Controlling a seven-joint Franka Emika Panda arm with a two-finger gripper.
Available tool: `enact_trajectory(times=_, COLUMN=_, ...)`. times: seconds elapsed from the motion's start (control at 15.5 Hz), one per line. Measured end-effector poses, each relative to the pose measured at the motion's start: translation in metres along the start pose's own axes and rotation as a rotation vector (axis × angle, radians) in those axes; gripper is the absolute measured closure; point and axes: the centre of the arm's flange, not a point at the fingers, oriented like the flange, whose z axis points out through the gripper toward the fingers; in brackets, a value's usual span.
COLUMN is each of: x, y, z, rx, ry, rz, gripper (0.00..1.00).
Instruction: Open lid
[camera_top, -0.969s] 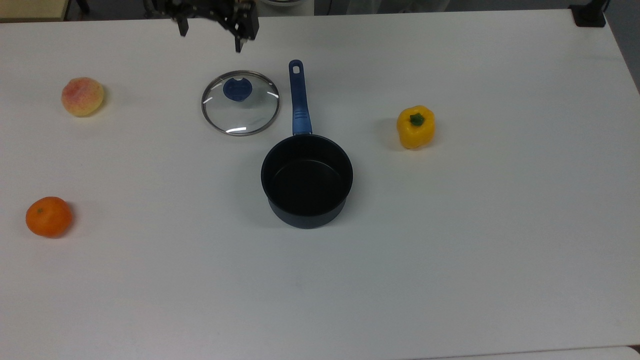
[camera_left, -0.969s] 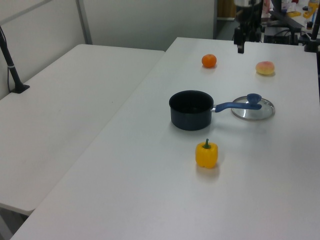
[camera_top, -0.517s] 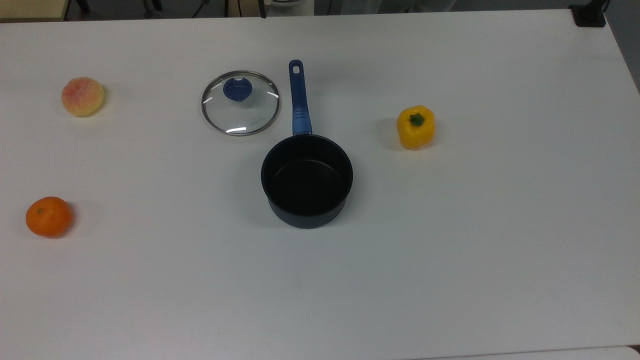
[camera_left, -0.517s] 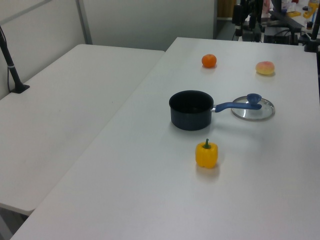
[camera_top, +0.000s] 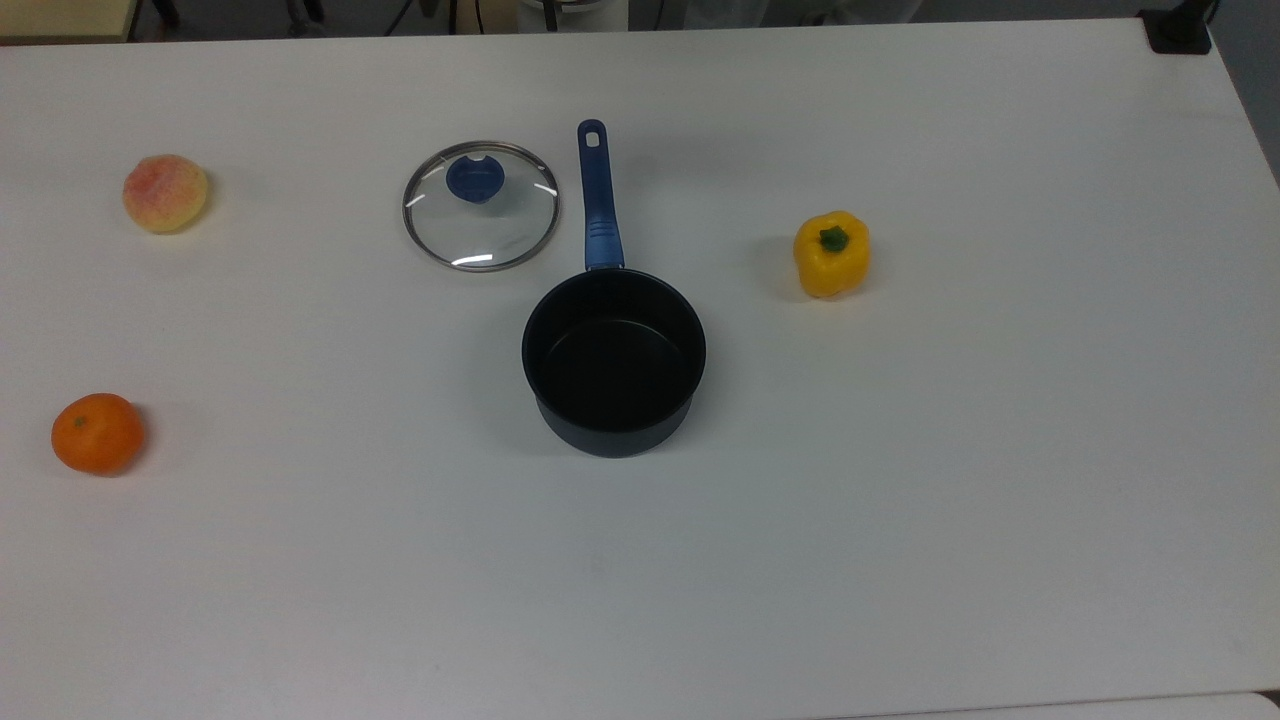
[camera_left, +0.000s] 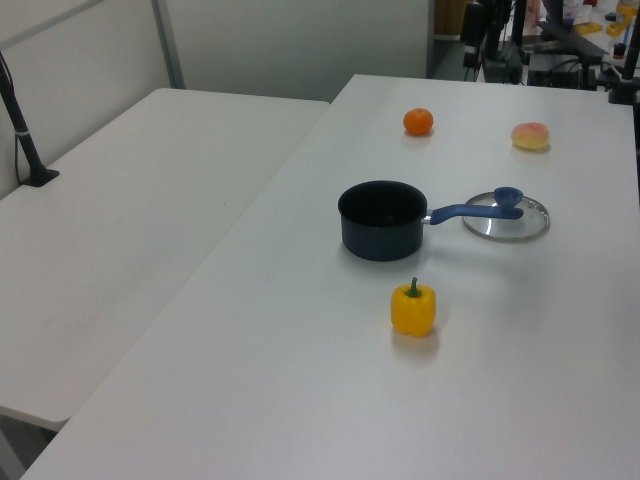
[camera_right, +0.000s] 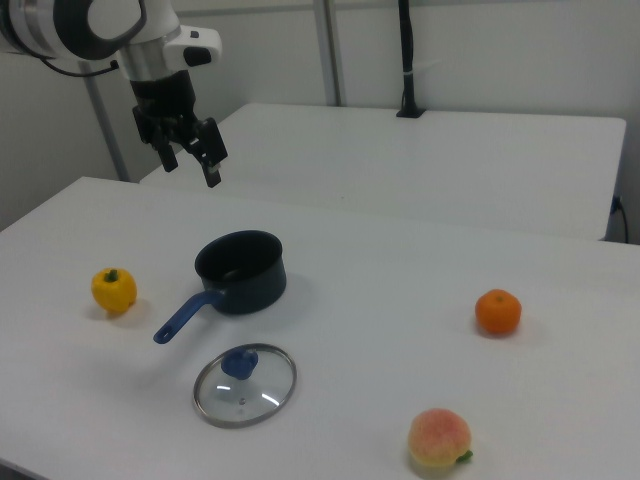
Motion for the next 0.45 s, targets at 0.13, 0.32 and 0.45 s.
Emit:
enact_trajectory(times=0.13, x=0.002, y=-0.004, z=0.005, rx=0.003, ry=0.019, rz=-0.041, gripper=0.0)
enact_trajectory(times=0.32, x=0.002, y=-0.008, z=0.014, rx=0.003, ry=0.013, rz=-0.054, gripper=0.0)
enact_trajectory(times=0.45, x=0.002, y=-0.007, z=0.014, rx=0.002, ry=0.013, rz=-0.052, gripper=0.0)
